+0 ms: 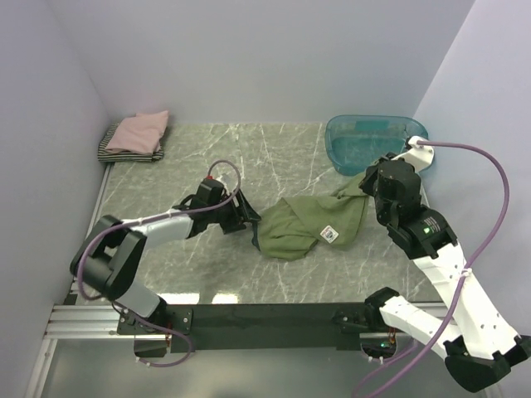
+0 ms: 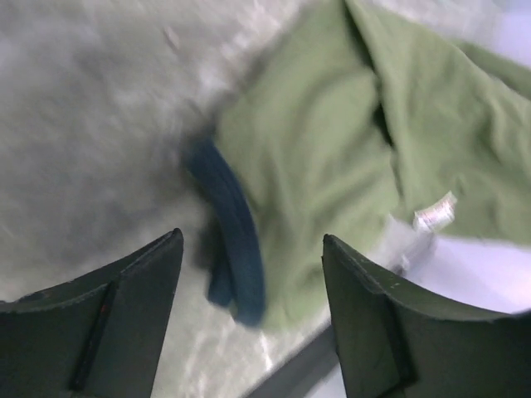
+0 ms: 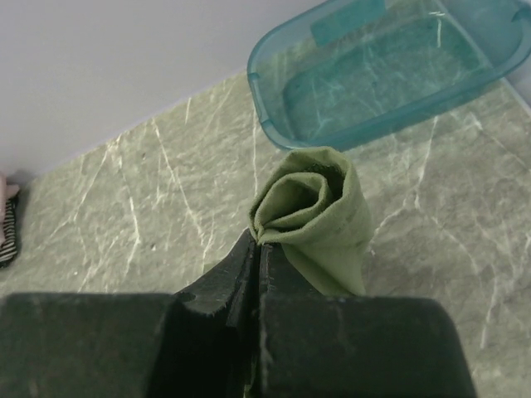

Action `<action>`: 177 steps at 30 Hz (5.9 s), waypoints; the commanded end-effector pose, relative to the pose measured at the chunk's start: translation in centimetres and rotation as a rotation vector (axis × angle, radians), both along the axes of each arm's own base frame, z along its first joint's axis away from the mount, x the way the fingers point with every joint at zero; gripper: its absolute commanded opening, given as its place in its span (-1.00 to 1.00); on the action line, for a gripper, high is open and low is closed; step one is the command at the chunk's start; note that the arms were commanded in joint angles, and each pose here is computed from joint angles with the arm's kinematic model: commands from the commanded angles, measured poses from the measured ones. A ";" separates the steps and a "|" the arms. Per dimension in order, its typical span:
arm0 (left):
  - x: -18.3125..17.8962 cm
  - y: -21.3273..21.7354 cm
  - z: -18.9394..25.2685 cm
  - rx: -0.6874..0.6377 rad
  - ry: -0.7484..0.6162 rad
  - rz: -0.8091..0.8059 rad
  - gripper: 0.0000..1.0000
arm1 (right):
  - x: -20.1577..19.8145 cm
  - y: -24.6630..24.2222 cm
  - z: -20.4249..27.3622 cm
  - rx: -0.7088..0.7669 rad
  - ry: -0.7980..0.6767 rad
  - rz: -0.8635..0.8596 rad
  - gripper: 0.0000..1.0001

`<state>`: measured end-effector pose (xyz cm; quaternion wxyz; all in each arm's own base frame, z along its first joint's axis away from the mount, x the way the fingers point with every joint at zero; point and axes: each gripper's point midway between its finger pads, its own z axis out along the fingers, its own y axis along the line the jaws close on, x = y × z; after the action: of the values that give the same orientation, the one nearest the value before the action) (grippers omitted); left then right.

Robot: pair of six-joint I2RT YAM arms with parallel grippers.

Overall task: Fold and stack the tank tops
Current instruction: Move the tank top to the center of the board, then flatten the tank top out

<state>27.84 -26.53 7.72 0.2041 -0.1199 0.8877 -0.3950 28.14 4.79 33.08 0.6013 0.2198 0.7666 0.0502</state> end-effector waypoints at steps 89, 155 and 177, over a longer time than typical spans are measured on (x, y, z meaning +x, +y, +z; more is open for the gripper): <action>7.7 3.9 -0.1 0.136 -0.079 0.278 -0.99 | -6.0 7.0 -30.6 0.176 0.674 0.038 -0.05; 25.0 28.0 44.1 0.177 -0.982 0.748 -0.99 | 21.3 10.8 18.5 0.223 -0.255 0.371 -1.00; -3.1 20.8 4.1 0.010 0.088 0.816 -0.99 | -1.6 8.7 -22.1 0.414 0.504 0.311 -1.00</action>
<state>27.78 -4.44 14.45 0.3655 -0.4434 0.7749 -0.2631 27.87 13.92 11.78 0.3179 0.1961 0.8979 0.2330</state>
